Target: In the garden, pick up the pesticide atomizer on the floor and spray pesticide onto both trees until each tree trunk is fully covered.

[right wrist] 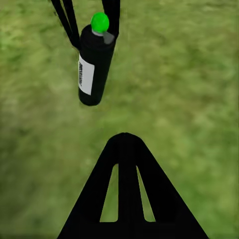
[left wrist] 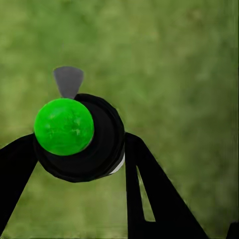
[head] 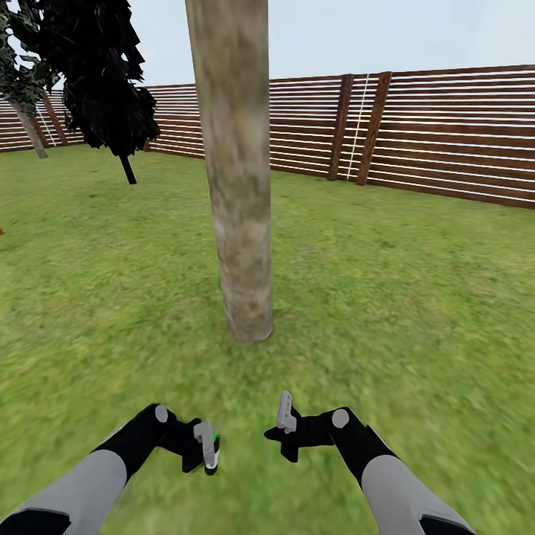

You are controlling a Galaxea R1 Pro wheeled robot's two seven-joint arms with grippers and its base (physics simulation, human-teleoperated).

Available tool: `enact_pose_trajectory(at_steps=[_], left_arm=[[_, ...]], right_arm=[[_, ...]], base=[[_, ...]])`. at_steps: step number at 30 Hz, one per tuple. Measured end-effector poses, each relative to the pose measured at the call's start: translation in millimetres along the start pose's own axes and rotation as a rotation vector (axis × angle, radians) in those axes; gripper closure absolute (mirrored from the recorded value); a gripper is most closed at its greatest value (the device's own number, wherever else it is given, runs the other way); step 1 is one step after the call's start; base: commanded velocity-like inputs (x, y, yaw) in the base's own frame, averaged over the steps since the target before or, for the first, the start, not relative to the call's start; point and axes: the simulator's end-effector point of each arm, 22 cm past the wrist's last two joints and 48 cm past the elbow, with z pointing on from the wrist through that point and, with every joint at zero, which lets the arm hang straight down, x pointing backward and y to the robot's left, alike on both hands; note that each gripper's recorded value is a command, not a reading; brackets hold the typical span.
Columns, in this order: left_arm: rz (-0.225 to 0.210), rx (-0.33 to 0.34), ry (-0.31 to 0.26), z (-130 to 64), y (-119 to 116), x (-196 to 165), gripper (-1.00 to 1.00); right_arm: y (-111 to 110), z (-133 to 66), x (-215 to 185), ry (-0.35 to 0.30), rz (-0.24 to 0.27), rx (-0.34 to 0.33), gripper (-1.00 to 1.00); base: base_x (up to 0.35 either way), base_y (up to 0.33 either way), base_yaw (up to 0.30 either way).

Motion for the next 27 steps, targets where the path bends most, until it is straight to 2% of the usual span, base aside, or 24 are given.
enact_pose_trajectory(at_steps=[1,2,5,7,8,9,10,12,13,14,15,16,18,19,20,21,22,24,27], left_arm=[[-0.010,-0.011,0.019,-6.9,5.7,15.3,1.00],[-0.017,-0.019,0.030,-11.6,9.5,24.7,1.00],[-0.032,-0.039,0.062,-25.1,18.9,50.9,1.00],[-0.081,-0.160,0.100,-50.7,49.6,94.6,1.00],[-0.119,-0.216,0.077,-55.1,61.3,97.6,1.00],[-0.178,-0.267,0.051,-57.9,69.7,103.6,1.00],[-0.299,-0.354,0.005,-60.2,80.8,115.7,1.00],[-0.457,-0.497,-0.048,-68.3,100.7,131.3,1.00],[-0.522,-0.562,-0.063,-72.4,108.6,139.1,1.00],[-0.585,-0.624,-0.073,-76.0,114.9,146.7,1.00],[-0.626,-0.663,-0.079,-77.8,117.8,152.0,1.00],[-0.686,-0.725,-0.092,-80.0,121.3,158.9,1.00],[-0.776,-0.847,-0.130,-88.4,128.7,169.5,1.00],[-0.819,-0.894,-0.138,-91.1,128.7,176.3,1.00],[-0.846,-0.914,-0.140,-90.6,126.9,179.4,1.00],[-0.889,-0.945,-0.140,-87.9,123.2,182.7,1.00],[-0.905,-0.964,-0.134,-88.8,122.6,185.3,1.00],[-0.915,-0.978,-0.121,-87.7,119.2,189.5,1.00],[-0.916,-0.970,-0.105,-80.3,109.4,192.8,1.00]], right_arm=[[0.0,0.0,0.0,0.000,0.000,0.000,1.00],[-0.1,-0.1,0.0,0.000,0.000,0.000,-1.00],[-0.1,-0.1,0.0,-0.001,0.000,0.001,-1.00],[-4.8,-0.4,0.1,-0.004,0.001,0.024,-1.00],[-14.0,-4.8,7.0,0.006,0.005,0.062,-1.00],[-33.2,-20.8,28.5,0.038,0.014,0.132,-1.00],[-64.9,-49.3,64.3,0.091,0.032,0.266,-1.00],[-97.7,-81.7,106.6,0.137,0.100,0.471,-1.00],[-111.8,-99.8,127.9,0.151,0.164,0.596,-1.00],[-122.0,-118.3,148.8,0.163,0.237,0.725,-1.00],[-127.0,-131.2,162.0,0.172,0.285,0.811,-1.00],[-133.4,-153.4,181.2,0.190,0.350,0.944,-1.00],[-134.8,-193.4,211.8,0.235,0.439,1.158,-1.00],[-130.0,-208.7,224.8,0.258,0.471,1.235,-1.00],[-124.3,-216.3,233.4,0.273,0.491,1.273,-1.00],[-108.6,-227.7,251.8,0.298,0.544,1.328,-1.00],[-102.1,-232.6,259.3,0.306,0.572,1.350,-1.00],[-97.2,-237.8,266.0,0.310,0.603,1.373,-1.00],[-94.4,-246.4,273.8,0.319,0.617,1.387,-1.00]], base=[[0.000,0.000,0.000],[0.000,0.000,0.000],[0.000,0.000,0.000],[0.000,0.000,0.000],[0.000,0.000,0.000],[0.000,0.000,0.000],[0.000,0.000,0.000],[0.000,0.000,0.000],[0.000,0.000,0.000],[0.000,0.000,0.000],[0.000,0.000,0.000],[0.000,0.000,0.000],[0.000,0.000,0.000],[0.000,0.000,0.000],[0.000,0.000,0.000],[0.000,0.000,0.000],[0.000,0.000,0.000],[0.000,0.000,0.000],[0.000,0.000,0.000]])
